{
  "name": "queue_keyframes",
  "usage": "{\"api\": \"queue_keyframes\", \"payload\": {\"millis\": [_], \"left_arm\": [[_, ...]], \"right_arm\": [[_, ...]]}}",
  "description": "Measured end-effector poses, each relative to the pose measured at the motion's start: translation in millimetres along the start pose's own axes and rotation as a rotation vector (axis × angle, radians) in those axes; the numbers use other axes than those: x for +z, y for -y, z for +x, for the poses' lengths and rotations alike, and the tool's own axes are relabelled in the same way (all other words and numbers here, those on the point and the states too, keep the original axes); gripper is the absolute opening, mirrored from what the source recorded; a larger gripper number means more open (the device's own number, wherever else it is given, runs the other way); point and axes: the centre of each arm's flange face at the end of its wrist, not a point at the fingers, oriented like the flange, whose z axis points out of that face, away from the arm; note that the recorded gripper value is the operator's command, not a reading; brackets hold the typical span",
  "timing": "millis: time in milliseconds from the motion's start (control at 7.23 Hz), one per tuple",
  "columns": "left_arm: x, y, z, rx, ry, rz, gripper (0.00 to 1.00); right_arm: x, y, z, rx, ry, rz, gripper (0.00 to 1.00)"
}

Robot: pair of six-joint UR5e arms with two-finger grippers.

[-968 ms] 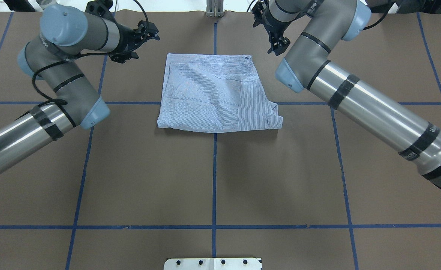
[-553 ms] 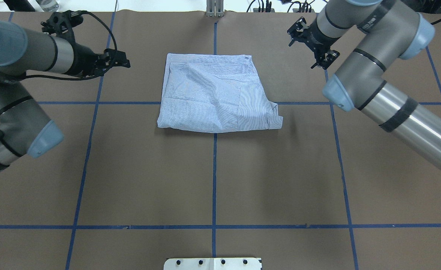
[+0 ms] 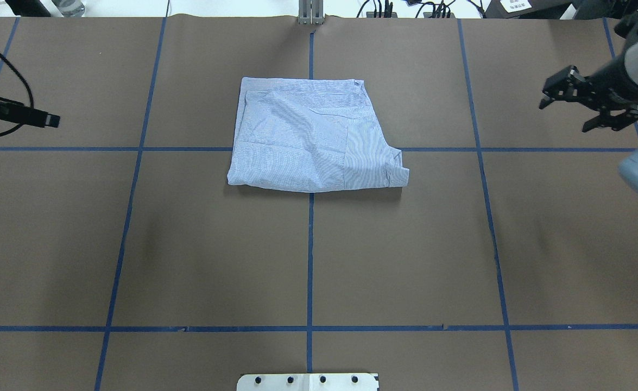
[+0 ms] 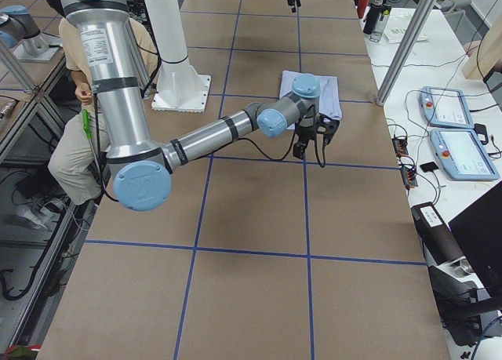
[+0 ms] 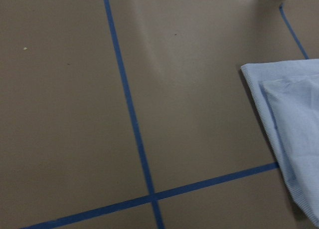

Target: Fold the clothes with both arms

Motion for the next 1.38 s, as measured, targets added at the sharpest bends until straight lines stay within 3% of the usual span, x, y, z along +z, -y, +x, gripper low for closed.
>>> {"api": "queue_keyframes", "payload": {"millis": [415, 692, 968, 1383], "left_arm": [[-44, -46, -91, 0.155, 0.073, -0.080, 1.00], [-63, -61, -130, 0.214, 0.087, -0.144, 1.00], [-70, -70, -143, 0.223, 0.094, -0.160, 1.00], [-78, -92, -147, 0.208, 0.094, -0.169, 1.00]], "right_arm": [[-20, -7, 147, -0.287, -0.046, -0.059, 1.00], [-32, -1, 198, -0.410, -0.068, -0.095, 1.00], [-32, 1, 210, -0.479, -0.077, -0.121, 1.00], [-41, 1, 223, -0.472, -0.057, -0.119, 1.00]]}}
